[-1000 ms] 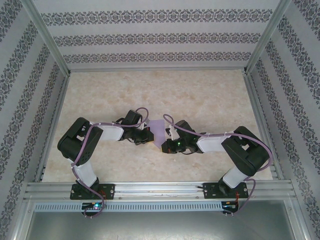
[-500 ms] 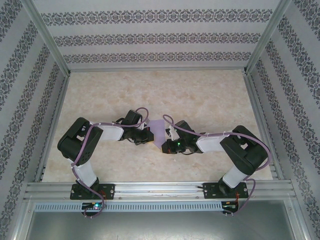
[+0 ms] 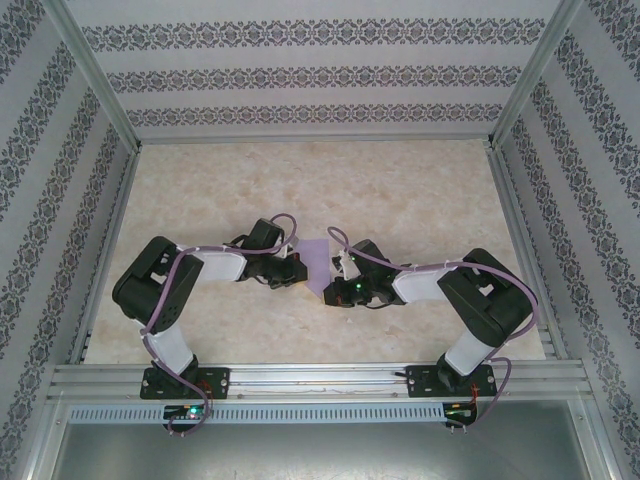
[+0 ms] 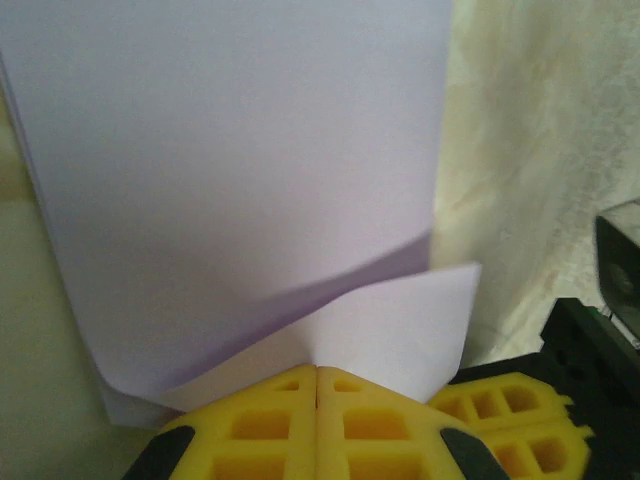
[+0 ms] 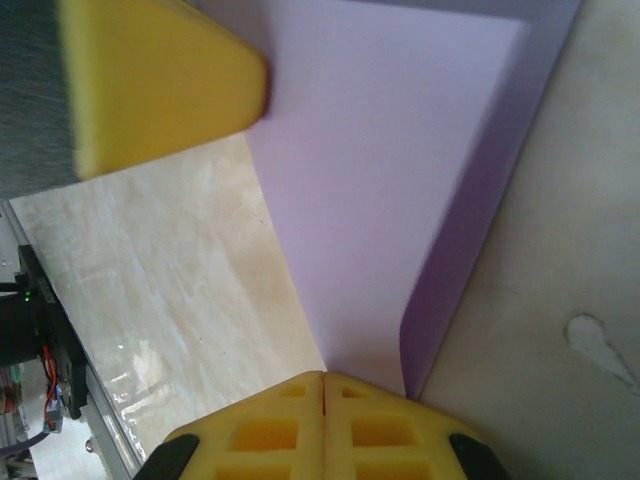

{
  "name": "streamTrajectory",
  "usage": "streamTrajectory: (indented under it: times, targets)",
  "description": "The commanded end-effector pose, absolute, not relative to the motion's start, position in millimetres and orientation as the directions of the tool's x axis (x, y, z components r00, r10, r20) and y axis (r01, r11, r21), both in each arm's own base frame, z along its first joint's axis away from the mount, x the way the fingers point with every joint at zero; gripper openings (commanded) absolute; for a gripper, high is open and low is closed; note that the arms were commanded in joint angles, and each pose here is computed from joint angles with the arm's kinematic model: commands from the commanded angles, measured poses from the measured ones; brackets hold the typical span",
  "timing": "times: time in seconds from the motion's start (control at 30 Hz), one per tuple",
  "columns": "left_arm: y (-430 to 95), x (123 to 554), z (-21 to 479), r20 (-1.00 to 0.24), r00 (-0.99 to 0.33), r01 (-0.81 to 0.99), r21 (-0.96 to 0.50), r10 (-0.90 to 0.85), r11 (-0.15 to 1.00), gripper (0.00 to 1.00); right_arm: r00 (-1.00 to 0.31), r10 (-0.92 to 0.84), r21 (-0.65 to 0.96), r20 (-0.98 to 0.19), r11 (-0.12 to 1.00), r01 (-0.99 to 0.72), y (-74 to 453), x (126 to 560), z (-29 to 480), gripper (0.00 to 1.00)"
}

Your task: Fold a paper plane with a square sheet of paper (fold left side to right side)

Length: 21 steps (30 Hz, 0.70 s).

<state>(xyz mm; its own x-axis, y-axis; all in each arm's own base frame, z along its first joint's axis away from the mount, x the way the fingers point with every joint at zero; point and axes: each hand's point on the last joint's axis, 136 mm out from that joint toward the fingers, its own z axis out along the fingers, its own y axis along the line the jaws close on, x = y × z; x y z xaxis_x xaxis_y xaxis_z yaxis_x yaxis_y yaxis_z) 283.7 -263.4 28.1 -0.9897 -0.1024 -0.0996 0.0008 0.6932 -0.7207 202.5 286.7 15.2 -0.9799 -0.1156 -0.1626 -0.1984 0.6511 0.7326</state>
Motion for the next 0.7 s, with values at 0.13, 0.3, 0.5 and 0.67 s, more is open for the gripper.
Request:
streamTrajectory:
  times: [0.13, 0.3, 0.5, 0.67]
  targets:
    - [-266.0, 281.3, 76.1, -0.216, -0.972, 0.106, -0.748, -0.088, 0.656, 0.05, -0.994, -0.104, 0.648, -0.043, 0.754, -0.107, 264.4, 183.8, -22.4, 0.0]
    - [-274.3, 259.3, 77.5, -0.211, -0.976, 0.134, -0.765, -0.049, 0.63, 0.04, -0.994, -0.105, 0.632, -0.033, 0.769, -0.102, 261.4, 182.3, -27.0, 0.0]
    - [-298.4, 250.9, 73.2, -0.2, -0.98, 0.16, -0.778, 0.003, 0.607, 0.03, -0.994, -0.109, 0.612, -0.024, 0.784, -0.101, 260.1, 181.3, -31.0, 0.0]
    - [-307.8, 251.6, 56.2, -0.169, -0.986, 0.138, -0.773, 0.009, 0.619, 0.02, -0.994, -0.11, 0.599, -0.023, 0.794, -0.101, 258.3, 181.1, -33.1, 0.0]
